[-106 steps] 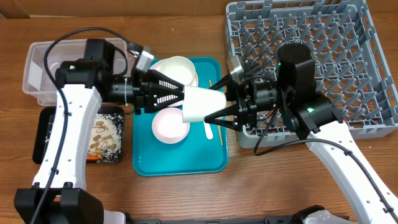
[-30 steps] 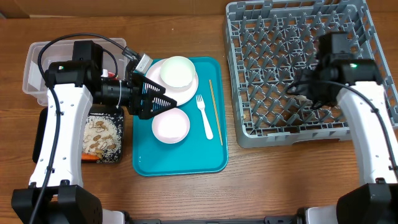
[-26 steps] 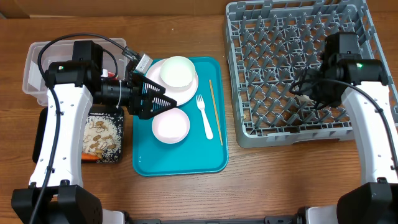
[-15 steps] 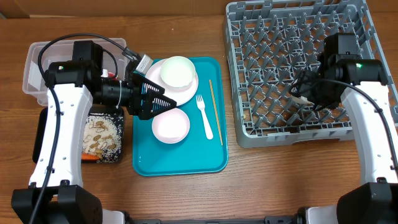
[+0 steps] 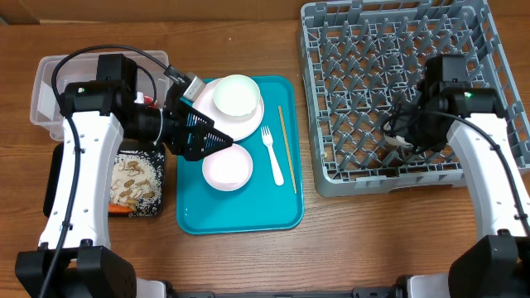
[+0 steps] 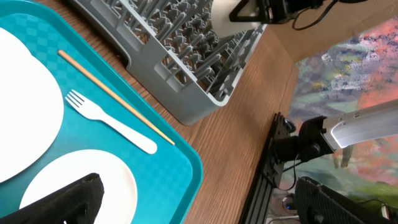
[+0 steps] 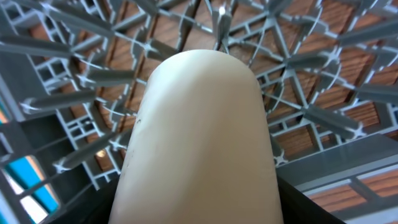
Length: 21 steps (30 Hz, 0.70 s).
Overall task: Sort waste into correct bins and load items into the dishwasher
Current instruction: 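Lower the white cup upright into the dish rack and open right gripper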
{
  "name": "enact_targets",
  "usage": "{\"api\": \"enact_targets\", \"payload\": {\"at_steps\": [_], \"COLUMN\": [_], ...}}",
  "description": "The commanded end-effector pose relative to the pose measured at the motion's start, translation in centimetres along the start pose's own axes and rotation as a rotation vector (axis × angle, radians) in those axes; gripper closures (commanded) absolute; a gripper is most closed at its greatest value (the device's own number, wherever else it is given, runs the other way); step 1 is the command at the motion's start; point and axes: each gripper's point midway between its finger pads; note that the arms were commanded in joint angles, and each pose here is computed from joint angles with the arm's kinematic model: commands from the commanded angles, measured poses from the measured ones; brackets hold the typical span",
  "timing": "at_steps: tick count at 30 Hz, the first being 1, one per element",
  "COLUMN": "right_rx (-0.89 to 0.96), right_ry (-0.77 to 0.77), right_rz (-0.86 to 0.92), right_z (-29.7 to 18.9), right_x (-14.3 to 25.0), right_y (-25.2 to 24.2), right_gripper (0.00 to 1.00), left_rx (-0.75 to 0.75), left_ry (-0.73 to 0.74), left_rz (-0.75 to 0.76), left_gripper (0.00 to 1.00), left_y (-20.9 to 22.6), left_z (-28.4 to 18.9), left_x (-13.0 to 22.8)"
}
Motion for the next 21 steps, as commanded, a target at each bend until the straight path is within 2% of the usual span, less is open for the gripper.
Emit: {"api": "enact_targets", "payload": {"at_steps": [1, 21], "right_rx": [-0.005, -0.06], "right_ry": [0.01, 0.015], "right_rz": [0.001, 0.0], "right_z": [0.8, 1.74], "right_x": [0.76, 1.07], "right_y": [-0.07, 0.79], "right_gripper": [0.75, 0.75], "left_rx": [0.002, 0.003], "left_ry": [0.011, 0.014], "left_rz": [-0.002, -0.055], "left_gripper": [0.0, 0.0], "left_y": [-0.05, -0.1], "left_z": [0.3, 0.3], "left_x": [0.16, 0.24]}}
Point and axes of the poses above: each gripper's point midway between its finger pads, its own z axis out along the fingers, its own y axis along the line the jaws close on, x = y × z, and after that the axes turned 4 degrees about -z, right-handed
